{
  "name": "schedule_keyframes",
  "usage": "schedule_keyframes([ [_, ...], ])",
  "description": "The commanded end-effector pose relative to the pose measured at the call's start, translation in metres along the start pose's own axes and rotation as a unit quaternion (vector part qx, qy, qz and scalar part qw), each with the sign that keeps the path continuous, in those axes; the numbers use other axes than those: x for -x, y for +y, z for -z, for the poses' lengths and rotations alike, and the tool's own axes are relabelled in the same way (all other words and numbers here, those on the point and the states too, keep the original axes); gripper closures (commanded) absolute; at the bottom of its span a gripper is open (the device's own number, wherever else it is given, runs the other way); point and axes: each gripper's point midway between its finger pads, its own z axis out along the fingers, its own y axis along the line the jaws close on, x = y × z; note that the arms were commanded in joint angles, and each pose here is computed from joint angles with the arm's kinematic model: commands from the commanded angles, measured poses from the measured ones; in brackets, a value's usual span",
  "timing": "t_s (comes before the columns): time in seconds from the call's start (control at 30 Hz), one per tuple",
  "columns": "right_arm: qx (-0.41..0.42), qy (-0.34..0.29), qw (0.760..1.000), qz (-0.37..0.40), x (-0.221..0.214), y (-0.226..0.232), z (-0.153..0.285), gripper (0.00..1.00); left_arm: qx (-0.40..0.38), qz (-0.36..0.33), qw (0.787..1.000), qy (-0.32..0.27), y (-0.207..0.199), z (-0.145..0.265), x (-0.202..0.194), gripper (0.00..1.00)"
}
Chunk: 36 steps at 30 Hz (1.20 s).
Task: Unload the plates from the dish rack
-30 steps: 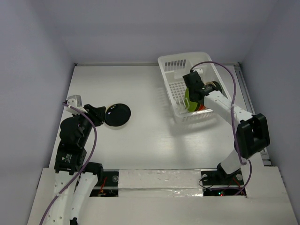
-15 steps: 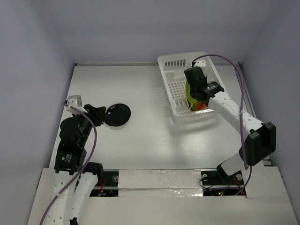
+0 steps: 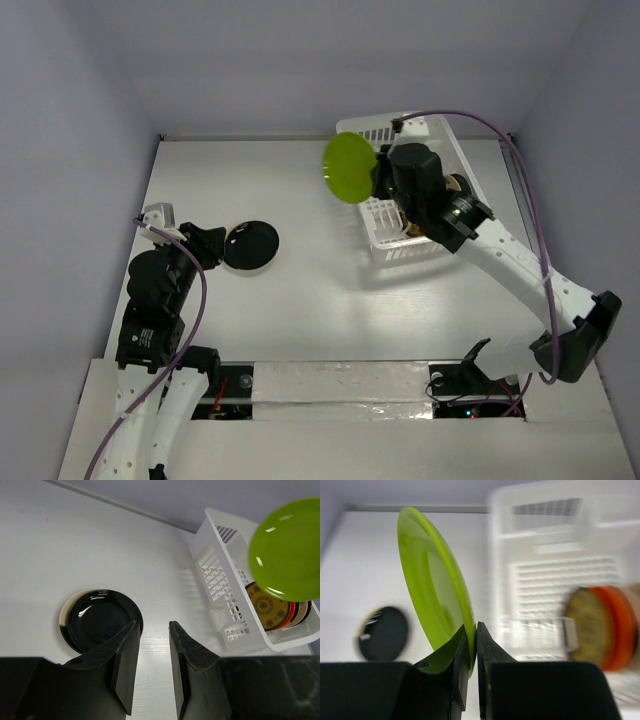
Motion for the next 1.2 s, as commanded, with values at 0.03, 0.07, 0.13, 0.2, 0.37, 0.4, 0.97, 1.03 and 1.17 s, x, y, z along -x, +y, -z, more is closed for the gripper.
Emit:
schedule_keyframes([
  [0.03,0.199,0.014,0.977,-0.080,-0.009,0.125,-0.019,1.00,-0.011,0.002,1.000,-0.020,-0.005,-0.001,0.010,0.73],
  [0.07,0.220,0.027,0.970,-0.098,-0.016,0.142,-0.020,1.00,-0.011,0.002,1.000,-0.020,-0.005,-0.001,0.010,0.73],
  [0.13,0.260,0.065,0.958,-0.105,-0.042,0.177,-0.030,1.00,-0.011,0.002,1.000,-0.020,-0.005,0.000,0.010,0.73],
  [0.2,0.277,0.094,0.948,-0.125,-0.067,0.200,-0.046,1.00,-0.010,0.002,1.000,-0.020,-0.005,0.000,0.010,0.73],
  [0.37,0.302,0.156,0.929,-0.146,-0.118,0.234,-0.068,1.00,-0.012,0.002,1.000,-0.022,-0.006,0.001,0.011,0.73],
  [0.4,0.299,0.167,0.926,-0.157,-0.126,0.236,-0.072,1.00,-0.012,0.002,1.000,-0.023,-0.006,0.001,0.011,0.73],
  [0.97,0.242,0.243,0.909,-0.239,-0.228,0.240,-0.124,0.97,-0.015,0.002,1.000,-0.021,-0.006,0.001,0.010,0.73],
  [1.03,0.243,0.247,0.906,-0.245,-0.233,0.241,-0.126,0.89,-0.014,0.003,1.000,-0.022,-0.006,0.001,0.010,0.73],
  [1.17,0.245,0.254,0.906,-0.233,-0.235,0.243,-0.126,0.59,-0.013,0.003,1.000,-0.020,-0.006,0.001,0.010,0.73],
])
